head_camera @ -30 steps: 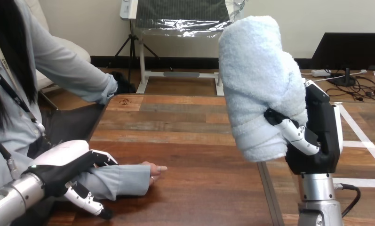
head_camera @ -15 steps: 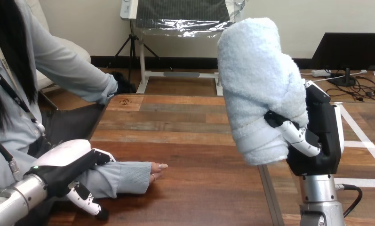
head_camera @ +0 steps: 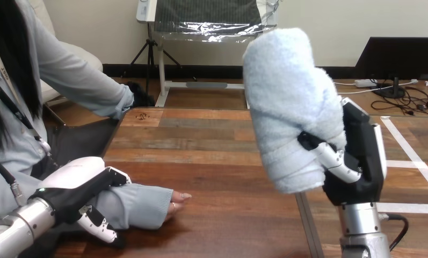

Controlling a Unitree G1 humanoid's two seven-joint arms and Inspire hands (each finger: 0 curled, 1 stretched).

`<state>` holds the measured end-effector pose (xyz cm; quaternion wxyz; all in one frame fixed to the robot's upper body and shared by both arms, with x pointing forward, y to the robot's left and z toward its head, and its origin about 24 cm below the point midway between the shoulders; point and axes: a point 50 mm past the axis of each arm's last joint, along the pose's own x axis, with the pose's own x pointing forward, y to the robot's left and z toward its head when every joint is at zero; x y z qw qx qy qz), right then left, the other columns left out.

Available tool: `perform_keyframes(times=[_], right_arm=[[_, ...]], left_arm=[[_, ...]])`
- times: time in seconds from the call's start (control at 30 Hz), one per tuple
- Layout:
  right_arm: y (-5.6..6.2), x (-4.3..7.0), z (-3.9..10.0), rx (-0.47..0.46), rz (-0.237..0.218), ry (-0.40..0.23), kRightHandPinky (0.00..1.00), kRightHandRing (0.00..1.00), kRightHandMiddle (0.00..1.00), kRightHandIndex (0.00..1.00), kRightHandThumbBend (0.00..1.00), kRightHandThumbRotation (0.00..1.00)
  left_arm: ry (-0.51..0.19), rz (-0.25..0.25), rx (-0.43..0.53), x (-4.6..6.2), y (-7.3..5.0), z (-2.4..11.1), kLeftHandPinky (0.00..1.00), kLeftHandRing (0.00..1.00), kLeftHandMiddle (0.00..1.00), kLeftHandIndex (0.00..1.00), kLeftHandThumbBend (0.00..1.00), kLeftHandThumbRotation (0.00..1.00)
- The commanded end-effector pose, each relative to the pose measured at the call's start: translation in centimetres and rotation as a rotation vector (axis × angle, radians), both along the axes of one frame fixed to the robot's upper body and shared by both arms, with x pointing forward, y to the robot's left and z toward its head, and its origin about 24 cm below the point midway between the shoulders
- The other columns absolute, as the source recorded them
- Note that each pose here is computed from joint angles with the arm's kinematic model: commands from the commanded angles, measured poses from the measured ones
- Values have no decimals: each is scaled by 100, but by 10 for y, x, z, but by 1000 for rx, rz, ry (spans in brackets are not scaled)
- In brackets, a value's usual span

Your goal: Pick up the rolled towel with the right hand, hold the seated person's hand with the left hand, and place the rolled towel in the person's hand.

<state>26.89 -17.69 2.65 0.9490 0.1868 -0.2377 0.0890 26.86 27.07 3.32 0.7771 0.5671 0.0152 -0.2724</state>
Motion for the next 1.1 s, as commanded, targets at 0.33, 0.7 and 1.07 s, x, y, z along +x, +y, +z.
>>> perform_keyframes(times=[0.33,0.7,1.07], right_arm=[[16,15,0,-59,58,17,18,27,40,40,54,0],[22,20,-7,-116,55,64,20,28,40,40,57,0],[29,25,-11,-162,79,97,20,27,40,40,56,0]], left_arm=[[-193,-81,-72,17,-16,41,36,42,47,48,86,0],[-252,-110,-74,19,-23,57,35,40,46,47,84,0],[-294,-152,-75,18,-29,77,35,40,45,46,84,0]])
